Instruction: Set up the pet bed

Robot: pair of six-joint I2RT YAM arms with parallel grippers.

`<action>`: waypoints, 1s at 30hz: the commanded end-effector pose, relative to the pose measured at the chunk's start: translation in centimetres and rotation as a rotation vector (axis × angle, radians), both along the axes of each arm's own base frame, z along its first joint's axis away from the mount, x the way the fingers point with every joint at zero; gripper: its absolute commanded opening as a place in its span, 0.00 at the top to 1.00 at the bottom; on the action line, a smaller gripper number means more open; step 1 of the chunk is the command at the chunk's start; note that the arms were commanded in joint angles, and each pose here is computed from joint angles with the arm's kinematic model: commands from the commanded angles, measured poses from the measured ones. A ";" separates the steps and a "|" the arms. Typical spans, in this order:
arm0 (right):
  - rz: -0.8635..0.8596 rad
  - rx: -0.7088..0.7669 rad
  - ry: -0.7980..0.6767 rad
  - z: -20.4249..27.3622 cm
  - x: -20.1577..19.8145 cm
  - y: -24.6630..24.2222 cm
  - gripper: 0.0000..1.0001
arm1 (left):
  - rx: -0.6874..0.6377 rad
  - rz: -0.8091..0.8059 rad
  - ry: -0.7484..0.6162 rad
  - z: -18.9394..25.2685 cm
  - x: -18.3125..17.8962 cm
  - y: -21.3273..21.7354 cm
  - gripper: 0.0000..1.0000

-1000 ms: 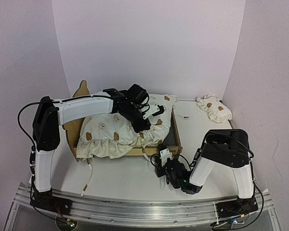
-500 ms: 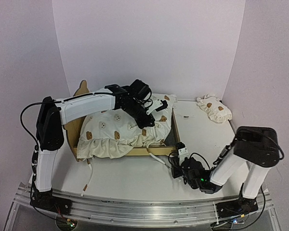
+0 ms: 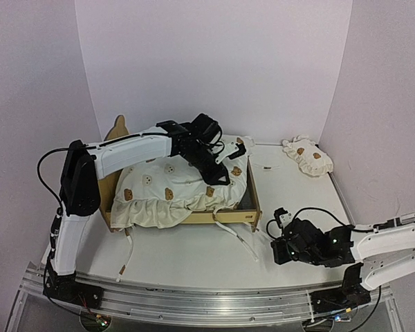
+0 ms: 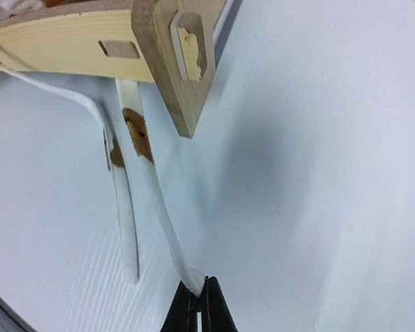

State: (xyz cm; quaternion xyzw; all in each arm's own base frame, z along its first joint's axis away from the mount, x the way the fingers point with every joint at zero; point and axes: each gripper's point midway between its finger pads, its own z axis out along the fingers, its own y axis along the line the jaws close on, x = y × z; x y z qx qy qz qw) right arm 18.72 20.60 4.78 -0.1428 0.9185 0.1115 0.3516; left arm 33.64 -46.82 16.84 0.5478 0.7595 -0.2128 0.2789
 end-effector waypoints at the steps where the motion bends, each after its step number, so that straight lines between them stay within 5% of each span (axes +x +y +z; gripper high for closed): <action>1: -0.007 -0.113 0.229 0.8 -3.6 -3.1 1.00 | -0.076 -0.090 -0.024 4.2 -1.7 -1.4 0.52; 4: 0.006 -0.103 0.306 2.9 -4.6 -3.5 1.00 | -0.080 -0.147 -0.034 5.9 -3.2 -1.0 0.36; 8: 0.112 -0.040 0.446 5.4 -6.5 -2.1 1.00 | -0.074 -0.223 -0.034 7.5 -5.6 0.0 0.31; 17: 0.455 0.195 0.651 7.7 -9.8 5.6 1.00 | -0.098 -0.330 0.013 7.1 -10.5 3.1 0.35; 23: 0.417 0.261 0.673 5.1 -7.8 9.3 1.00 | -0.011 -0.305 0.017 -0.6 -13.0 3.8 0.44; 30: 0.320 0.363 0.641 2.5 -5.5 12.6 1.00 | -0.156 -0.403 0.086 -2.9 -17.3 2.5 0.47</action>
